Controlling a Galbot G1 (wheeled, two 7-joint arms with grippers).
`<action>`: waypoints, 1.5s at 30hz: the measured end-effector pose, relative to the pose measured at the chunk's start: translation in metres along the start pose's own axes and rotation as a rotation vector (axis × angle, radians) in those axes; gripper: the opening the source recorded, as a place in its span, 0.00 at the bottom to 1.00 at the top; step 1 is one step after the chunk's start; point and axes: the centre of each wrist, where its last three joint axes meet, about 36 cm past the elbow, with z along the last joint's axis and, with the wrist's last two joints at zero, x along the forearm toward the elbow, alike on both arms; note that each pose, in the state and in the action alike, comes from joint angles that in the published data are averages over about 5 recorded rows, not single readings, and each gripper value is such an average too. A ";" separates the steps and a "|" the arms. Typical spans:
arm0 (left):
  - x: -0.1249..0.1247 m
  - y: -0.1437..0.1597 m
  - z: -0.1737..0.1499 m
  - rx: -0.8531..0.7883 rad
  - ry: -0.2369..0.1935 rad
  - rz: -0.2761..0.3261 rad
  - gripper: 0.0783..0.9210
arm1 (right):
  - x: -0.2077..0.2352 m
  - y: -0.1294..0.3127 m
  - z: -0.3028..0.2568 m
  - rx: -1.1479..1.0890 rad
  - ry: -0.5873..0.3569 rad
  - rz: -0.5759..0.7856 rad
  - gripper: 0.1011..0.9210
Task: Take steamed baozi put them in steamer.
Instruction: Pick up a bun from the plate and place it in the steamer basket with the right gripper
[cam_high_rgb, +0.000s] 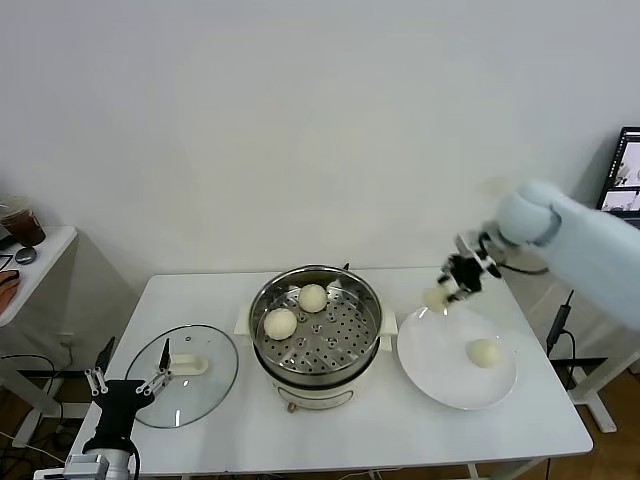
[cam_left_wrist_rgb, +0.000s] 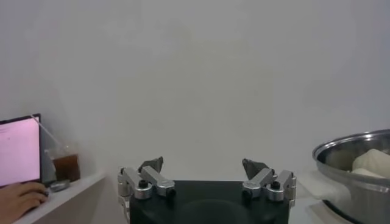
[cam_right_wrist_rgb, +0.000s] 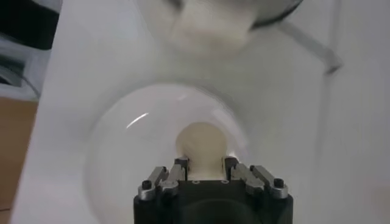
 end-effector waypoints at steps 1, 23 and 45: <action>0.000 0.000 0.000 -0.001 0.000 -0.001 0.88 | 0.005 -0.007 -0.011 0.031 -0.016 0.007 0.35; 0.003 0.006 -0.001 0.004 0.004 -0.031 0.88 | -0.085 -0.059 -0.224 0.789 -0.147 -0.139 0.43; 0.005 0.008 0.004 0.005 0.015 -0.040 0.88 | -0.134 -0.049 -0.251 1.080 -0.144 -0.236 0.69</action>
